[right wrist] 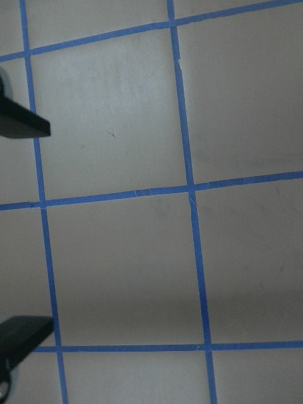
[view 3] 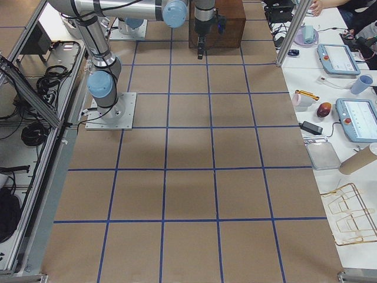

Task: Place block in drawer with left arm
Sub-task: 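Pull the drawer open with the left gripper, away from the cabinet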

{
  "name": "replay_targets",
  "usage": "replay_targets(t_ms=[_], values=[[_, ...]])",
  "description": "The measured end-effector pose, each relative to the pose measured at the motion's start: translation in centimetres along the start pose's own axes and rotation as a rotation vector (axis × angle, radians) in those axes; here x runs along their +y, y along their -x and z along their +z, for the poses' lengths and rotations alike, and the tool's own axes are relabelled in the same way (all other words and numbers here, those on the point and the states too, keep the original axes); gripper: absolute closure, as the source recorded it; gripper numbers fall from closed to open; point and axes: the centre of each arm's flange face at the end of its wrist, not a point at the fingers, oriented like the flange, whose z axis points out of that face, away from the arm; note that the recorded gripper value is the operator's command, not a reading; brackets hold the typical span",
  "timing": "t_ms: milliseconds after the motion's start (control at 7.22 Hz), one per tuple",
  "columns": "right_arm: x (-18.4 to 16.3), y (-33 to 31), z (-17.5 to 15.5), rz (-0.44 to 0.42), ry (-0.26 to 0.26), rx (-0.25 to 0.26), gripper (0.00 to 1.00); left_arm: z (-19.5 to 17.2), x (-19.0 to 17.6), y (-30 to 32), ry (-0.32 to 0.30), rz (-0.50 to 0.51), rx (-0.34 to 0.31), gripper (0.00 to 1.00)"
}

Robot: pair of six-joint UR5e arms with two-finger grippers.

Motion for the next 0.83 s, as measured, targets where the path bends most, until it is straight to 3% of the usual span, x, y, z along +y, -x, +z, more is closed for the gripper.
replay_targets(t_ms=[831], values=[[0.0,0.0,0.0,0.0,0.0,0.0,0.0,-0.6,1.3,2.6,-0.008,0.032,-0.028,0.01]])
